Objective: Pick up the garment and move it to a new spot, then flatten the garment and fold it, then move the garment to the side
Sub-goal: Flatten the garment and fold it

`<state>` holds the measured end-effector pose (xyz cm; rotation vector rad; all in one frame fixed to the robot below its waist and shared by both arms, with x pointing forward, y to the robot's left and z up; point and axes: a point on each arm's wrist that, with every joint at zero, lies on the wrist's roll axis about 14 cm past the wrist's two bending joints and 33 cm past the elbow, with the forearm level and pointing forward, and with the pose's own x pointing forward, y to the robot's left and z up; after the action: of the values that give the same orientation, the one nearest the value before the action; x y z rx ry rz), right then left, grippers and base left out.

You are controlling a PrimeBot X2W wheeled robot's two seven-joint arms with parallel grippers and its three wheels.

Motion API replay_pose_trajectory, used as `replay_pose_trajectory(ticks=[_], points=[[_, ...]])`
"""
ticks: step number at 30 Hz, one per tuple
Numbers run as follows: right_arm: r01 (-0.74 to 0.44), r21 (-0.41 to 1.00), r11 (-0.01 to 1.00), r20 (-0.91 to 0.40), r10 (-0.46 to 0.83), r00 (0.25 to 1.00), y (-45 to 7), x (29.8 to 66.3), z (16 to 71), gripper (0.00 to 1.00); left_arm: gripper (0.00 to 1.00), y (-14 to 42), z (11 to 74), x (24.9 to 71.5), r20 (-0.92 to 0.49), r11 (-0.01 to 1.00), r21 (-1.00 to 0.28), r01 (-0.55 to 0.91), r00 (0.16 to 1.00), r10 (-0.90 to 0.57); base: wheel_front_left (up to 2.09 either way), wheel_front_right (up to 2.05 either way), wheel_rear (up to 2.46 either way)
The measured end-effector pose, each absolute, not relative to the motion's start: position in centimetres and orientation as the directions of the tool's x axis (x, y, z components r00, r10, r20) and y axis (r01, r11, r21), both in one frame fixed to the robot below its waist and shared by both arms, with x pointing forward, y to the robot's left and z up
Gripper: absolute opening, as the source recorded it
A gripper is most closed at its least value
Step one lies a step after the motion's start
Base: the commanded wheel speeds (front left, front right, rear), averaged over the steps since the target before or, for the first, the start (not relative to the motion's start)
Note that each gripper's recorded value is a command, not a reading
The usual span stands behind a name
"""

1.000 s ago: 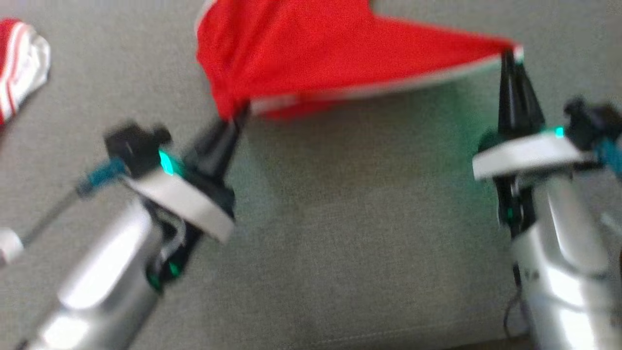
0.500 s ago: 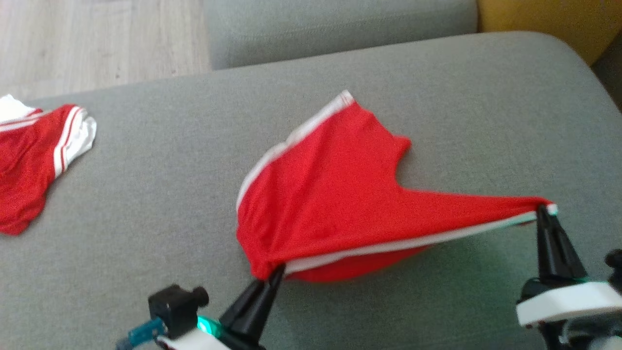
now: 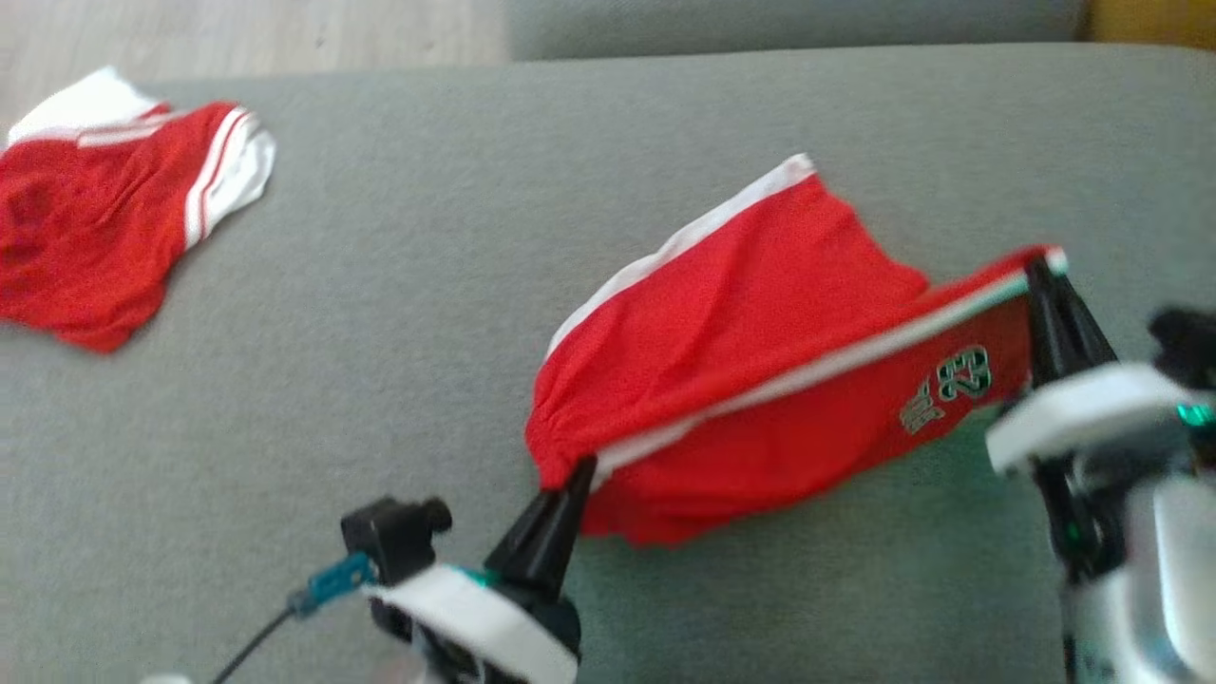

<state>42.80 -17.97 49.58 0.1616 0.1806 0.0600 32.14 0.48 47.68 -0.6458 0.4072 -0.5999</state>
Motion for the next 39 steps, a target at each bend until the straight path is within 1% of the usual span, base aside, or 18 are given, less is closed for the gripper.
replay_pose_trajectory(ticks=[4, 7, 9, 15, 20, 23, 24, 25, 26, 27, 28, 29, 30, 34, 39], points=[[-0.125, 0.143, 0.982, -0.223, 0.155, 0.962, -14.9, 47.1, 48.9, 0.00, 0.00, 1.4, 46.9, 34.6, -0.184, 0.644, -0.707, 0.293, 0.802, -0.568, 0.00, 0.00, 0.00], [-0.171, 0.122, 0.978, -0.281, 0.199, 0.939, -13.4, 49.7, 47.8, 0.00, 0.00, 2.0, 46.2, 36.2, -0.203, 0.646, -0.722, 0.247, 0.818, -0.539, 0.00, 0.00, 0.00], [-0.202, 0.083, 0.976, -0.326, 0.218, 0.920, -12.6, 51.2, 46.9, 0.00, 0.00, 2.1, 45.7, 37.2, -0.216, 0.652, -0.721, 0.233, 0.819, -0.531, 0.00, 0.00, 0.00], [-0.259, 0.055, 0.964, -0.403, 0.259, 0.878, -10.3, 55.3, 44.7, 0.00, 0.00, 2.7, 44.3, 40.3, -0.252, 0.664, -0.724, 0.187, 0.824, -0.507, 0.00, 0.00, 0.00], [-0.267, 0.062, 0.962, -0.455, 0.265, 0.850, -9.5, 56.7, 42.6, 0.00, 0.00, 3.7, 43.1, 41.7, -0.279, 0.676, -0.723, 0.146, 0.833, -0.477, 0.00, 0.00, 0.00], [-0.270, 0.064, 0.961, -0.483, 0.267, 0.834, -9.1, 56.9, 41.0, 0.00, 0.00, 4.3, 42.2, 41.8, -0.297, 0.680, -0.724, 0.116, 0.837, -0.459, 0.00, 0.00, 0.00], [-0.270, 0.064, 0.961, -0.490, 0.266, 0.830, -9.1, 56.9, 40.6, 0.15, 0.00, 4.4, 42.0, 41.8, -0.301, 0.682, -0.723, 0.111, 0.838, -0.455, 0.00, 0.00, 0.00], [-0.267, 0.066, 0.961, -0.493, 0.264, 0.829, -9.1, 56.9, 40.4, 0.43, 0.00, 4.5, 42.0, 41.8, -0.300, 0.683, -0.722, 0.109, 0.840, -0.452, 0.00, 0.00, 0.00], [-0.264, 0.070, 0.962, -0.492, 0.263, 0.830, -9.1, 56.9, 40.4, 1.00, 0.00, 4.5, 42.0, 41.8, -0.301, 0.684, -0.722, 0.109, 0.841, -0.451, 0.00, 0.00, 0.00], [-0.262, 0.072, 0.962, -0.486, 0.263, 0.833, -9.1, 56.9, 40.4, 1.00, 0.10, 4.5, 42.1, 41.8, -0.299, 0.684, -0.722, 0.109, 0.841, -0.450, 0.00, 0.00, 0.00], [-0.260, 0.074, 0.963, -0.483, 0.263, 0.835, -9.1, 56.9, 40.5, 1.00, 0.45, 4.4, 42.3, 41.8, -0.293, 0.682, -0.723, 0.112, 0.844, -0.449, 0.00, 0.00, 0.00], [-0.261, 0.074, 0.963, -0.478, 0.264, 0.838, -9.0, 56.9, 40.6, 1.00, 0.91, 4.4, 42.5, 41.9, -0.284, 0.681, -0.724, 0.115, 0.849, -0.446, 0.00, 0.00, 0.00], [-0.261, 0.077, 0.962, -0.471, 0.266, 0.841, -8.9, 56.9, 40.8, 1.00, 1.00, 4.4, 42.7, 41.9, -0.280, 0.681, -0.723, 0.118, 0.851, -0.444, 0.00, 0.00, 0.00], [-0.260, 0.084, 0.962, -0.448, 0.269, 0.853, -9.0, 56.5, 41.6, 1.00, 1.00, 4.5, 43.6, 41.8, -0.261, 0.695, -0.705, 0.140, 0.860, -0.438, 0.00, 0.00, 0.00], [-0.245, 0.084, 0.966, -0.413, 0.257, 0.874, -10.1, 55.8, 43.5, 1.00, 1.00, 6.2, 44.5, 39.9, -0.243, 0.752, -0.641, 0.152, 0.889, -0.387, 0.00, 0.00, 0.00]])
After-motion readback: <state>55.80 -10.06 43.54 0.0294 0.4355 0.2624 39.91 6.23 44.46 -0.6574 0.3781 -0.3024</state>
